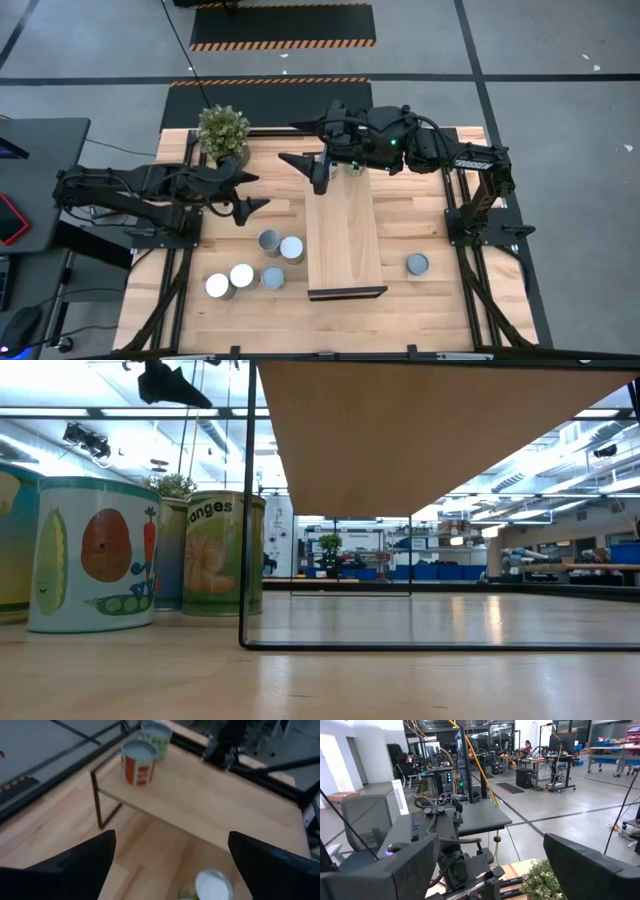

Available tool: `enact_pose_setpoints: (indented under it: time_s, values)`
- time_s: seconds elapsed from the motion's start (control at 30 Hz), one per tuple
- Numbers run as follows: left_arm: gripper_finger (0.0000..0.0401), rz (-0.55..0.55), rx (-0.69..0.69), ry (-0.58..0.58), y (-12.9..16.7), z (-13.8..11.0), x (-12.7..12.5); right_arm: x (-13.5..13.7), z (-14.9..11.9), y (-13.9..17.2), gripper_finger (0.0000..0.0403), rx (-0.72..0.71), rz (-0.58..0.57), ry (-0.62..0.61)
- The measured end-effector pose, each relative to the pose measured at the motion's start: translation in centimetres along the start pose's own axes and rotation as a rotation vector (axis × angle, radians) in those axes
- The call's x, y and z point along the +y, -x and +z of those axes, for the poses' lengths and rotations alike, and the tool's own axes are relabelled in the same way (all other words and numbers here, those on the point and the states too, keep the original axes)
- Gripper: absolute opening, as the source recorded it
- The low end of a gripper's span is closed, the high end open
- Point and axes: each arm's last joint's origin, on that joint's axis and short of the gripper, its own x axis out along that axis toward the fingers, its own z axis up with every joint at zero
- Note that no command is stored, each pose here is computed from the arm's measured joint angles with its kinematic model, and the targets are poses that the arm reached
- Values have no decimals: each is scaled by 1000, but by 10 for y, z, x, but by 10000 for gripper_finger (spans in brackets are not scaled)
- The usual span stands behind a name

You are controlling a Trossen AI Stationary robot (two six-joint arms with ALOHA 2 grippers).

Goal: Pick and place cans onto a shelf
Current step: Put the canned peaches on the shelf

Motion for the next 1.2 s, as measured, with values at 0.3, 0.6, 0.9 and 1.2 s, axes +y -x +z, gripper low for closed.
enact_pose_setpoints:
  time_s: [0.3,0.6,0.9,1.2]
  values:
    - [396,-15,-44,15,1,5,0,0,1,0,366,-6,0,-2]
    - [396,-97,8,24,3,2,-1,0,1,0,366,-6,0,-2]
    - [396,-340,220,-82,13,-11,-1,0,1,0,366,-6,0,-2]
    - [396,-351,345,-113,13,-21,2,0,3,0,366,-26,-2,-30]
